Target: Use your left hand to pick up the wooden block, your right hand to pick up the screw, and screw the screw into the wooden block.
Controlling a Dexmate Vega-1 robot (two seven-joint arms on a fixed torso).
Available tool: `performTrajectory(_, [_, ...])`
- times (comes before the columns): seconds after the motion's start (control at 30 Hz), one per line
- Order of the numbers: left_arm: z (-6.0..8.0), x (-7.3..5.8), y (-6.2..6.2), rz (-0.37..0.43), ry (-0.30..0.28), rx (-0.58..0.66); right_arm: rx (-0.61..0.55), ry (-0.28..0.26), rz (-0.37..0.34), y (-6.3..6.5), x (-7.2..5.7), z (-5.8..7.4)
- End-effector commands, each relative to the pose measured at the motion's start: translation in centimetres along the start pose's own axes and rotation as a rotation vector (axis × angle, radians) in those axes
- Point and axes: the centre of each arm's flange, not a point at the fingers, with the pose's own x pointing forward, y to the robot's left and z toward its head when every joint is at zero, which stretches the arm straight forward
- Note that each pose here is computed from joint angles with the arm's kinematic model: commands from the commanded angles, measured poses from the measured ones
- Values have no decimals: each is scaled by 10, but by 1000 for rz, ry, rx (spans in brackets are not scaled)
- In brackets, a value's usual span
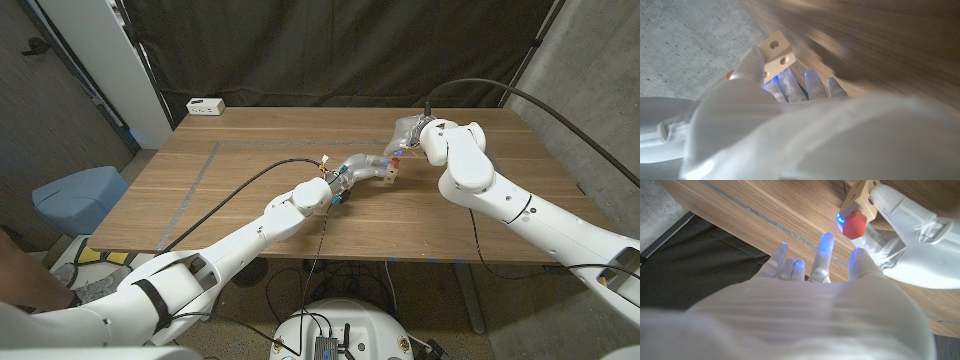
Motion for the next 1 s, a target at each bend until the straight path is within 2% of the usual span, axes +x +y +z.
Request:
performTrajectory(0.03, [0, 0, 1, 10, -4, -2, 18, -43, 19, -4, -5, -1])
performTrajectory(0.47, [-2, -2, 1, 14, 0, -4, 19, -83, 77, -7, -9, -4])
performTrajectory(1.0, [-2, -1, 2, 13, -1, -4, -14, -74, 129, -6, -12, -9])
